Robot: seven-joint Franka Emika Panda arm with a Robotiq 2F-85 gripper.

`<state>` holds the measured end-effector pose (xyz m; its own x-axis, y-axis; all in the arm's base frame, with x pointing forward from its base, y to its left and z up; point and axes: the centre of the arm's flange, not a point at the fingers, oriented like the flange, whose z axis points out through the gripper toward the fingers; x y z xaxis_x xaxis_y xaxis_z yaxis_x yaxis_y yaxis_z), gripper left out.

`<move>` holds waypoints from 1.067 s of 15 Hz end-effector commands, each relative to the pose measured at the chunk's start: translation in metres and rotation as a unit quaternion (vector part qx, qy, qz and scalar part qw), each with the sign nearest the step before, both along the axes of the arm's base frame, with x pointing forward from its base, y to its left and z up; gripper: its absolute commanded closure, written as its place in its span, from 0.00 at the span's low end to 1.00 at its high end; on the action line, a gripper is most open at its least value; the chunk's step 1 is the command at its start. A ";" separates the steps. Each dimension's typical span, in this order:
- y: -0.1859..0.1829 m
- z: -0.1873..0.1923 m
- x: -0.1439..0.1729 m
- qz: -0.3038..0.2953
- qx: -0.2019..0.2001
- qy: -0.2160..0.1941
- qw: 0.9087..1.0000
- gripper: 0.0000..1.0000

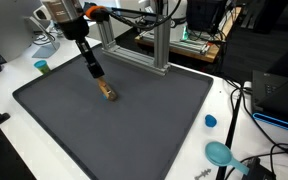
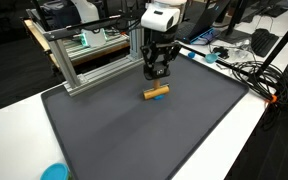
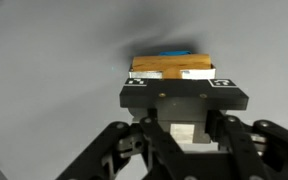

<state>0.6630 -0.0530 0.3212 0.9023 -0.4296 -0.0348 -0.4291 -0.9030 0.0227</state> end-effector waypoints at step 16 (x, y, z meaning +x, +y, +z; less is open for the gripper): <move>-0.003 0.030 -0.014 0.031 -0.096 -0.025 0.995 0.77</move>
<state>0.6557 -0.0723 0.3481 0.8982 -0.4291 0.0951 -0.4395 -0.8744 0.2056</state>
